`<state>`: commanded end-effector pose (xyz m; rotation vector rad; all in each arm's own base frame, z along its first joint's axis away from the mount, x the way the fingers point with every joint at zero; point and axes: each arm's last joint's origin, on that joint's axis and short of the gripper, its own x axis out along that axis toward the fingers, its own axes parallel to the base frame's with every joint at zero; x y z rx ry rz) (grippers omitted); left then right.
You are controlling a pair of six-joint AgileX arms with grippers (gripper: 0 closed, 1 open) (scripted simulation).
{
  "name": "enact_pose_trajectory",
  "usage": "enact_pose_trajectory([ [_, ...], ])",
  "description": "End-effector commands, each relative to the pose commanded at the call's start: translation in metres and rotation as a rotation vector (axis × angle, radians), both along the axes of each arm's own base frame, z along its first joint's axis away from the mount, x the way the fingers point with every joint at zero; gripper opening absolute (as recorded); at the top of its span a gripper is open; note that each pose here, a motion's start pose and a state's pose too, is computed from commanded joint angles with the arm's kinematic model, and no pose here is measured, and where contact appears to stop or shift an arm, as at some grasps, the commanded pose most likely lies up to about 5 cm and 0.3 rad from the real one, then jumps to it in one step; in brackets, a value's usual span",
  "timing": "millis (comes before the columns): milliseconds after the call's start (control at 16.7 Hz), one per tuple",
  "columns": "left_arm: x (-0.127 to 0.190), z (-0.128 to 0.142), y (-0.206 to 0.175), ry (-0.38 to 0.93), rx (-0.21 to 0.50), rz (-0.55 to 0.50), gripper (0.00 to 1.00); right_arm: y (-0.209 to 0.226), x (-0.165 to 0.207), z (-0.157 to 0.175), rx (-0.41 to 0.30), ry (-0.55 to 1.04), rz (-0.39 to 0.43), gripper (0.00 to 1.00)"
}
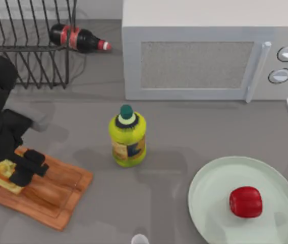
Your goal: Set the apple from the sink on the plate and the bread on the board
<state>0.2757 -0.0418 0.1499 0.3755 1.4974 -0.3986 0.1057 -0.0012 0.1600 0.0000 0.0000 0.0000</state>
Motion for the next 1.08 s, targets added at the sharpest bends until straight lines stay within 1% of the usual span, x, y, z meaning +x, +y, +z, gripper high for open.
enact_pose_trajectory([
  [240, -0.001, 0.045, 0.0, 0.029, 0.005, 0.0, 0.0, 0.0, 0.0, 0.0, 0.0, 0.0, 0.0, 1.0],
  [360, -0.003, 0.067, 0.0, 0.022, 0.004, -0.002, 0.0, 0.0, 0.0, 0.0, 0.0, 0.0, 0.0, 1.0],
  [480, -0.005, 0.08, 0.0, 0.007, 0.001, -0.002, 0.0, 0.0, 0.0, 0.0, 0.0, 0.0, 0.0, 1.0],
  [840, -0.004, 0.079, 0.0, 0.011, 0.003, 0.01, 0.0, 0.0, 0.0, 0.0, 0.0, 0.0, 0.0, 1.0],
  [960, -0.003, 0.073, -0.004, 0.015, 0.004, 0.054, 0.0, 0.0, 0.0, 0.0, 0.0, 0.0, 0.0, 1.0],
  [1080, -0.001, 0.066, -0.009, 0.014, 0.005, 0.136, 0.0, 0.0, 0.0, 0.0, 0.0, 0.0, 0.0, 1.0],
])
